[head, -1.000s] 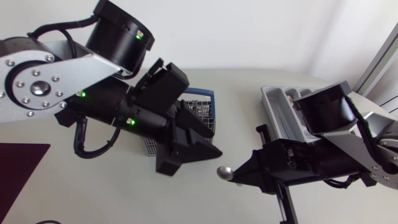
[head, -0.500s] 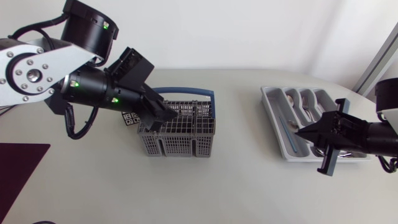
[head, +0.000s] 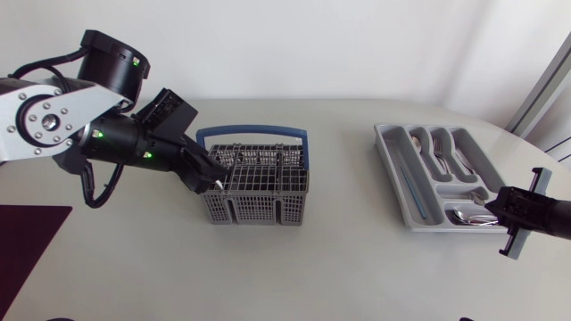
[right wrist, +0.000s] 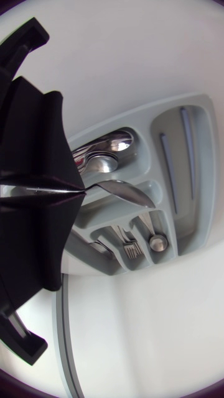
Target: Transfer all utensils from the basket to the drawer tray.
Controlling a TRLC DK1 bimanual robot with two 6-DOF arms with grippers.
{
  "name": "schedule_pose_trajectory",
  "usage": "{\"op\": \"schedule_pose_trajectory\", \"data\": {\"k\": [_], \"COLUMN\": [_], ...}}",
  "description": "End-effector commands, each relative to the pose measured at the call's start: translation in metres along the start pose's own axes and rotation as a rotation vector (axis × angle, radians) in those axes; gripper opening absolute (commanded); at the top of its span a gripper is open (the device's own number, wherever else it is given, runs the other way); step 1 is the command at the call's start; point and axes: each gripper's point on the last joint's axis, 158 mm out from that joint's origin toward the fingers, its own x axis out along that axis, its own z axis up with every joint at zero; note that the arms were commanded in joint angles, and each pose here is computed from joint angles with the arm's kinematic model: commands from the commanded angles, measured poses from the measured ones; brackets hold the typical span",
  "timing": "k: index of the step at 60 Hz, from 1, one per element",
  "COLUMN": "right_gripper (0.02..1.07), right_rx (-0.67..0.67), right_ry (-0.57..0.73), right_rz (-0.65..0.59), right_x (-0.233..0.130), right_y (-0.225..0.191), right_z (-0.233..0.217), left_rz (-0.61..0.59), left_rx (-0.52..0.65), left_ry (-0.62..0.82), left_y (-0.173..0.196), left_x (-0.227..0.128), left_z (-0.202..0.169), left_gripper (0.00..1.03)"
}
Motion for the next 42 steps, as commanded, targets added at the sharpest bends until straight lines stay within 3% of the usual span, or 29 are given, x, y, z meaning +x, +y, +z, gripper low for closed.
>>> {"op": "schedule_pose_trajectory", "data": {"k": [1,15,30,38,42], "right_gripper": [0.08,0.09,0.67,0.88,0.90], "right_rx": [-0.024,-0.048,-0.064,-0.077,-0.082], "right_ry": [0.028,0.089,0.095,0.108,0.106], "right_rz": [0.021,-0.021,-0.017,-0.039,-0.054], "right_x": [0.008,0.024,0.019,0.012,0.006], "right_y": [0.010,0.006,0.014,0.009,0.005], "right_z": [-0.014,-0.030,-0.022,-0.015,-0.008], "left_rz": [0.005,0.043,0.079,0.088,0.100], "left_rx": [0.015,-0.017,-0.048,-0.060,-0.070], "left_ry": [0.009,0.003,0.013,0.014,0.012], "left_y": [0.000,0.015,0.030,0.033,0.037], "left_x": [-0.004,-0.015,-0.024,-0.027,-0.030], "left_z": [-0.010,-0.014,-0.027,-0.030,-0.033], "left_gripper": [0.80,0.80,0.80,0.80,0.80]}}
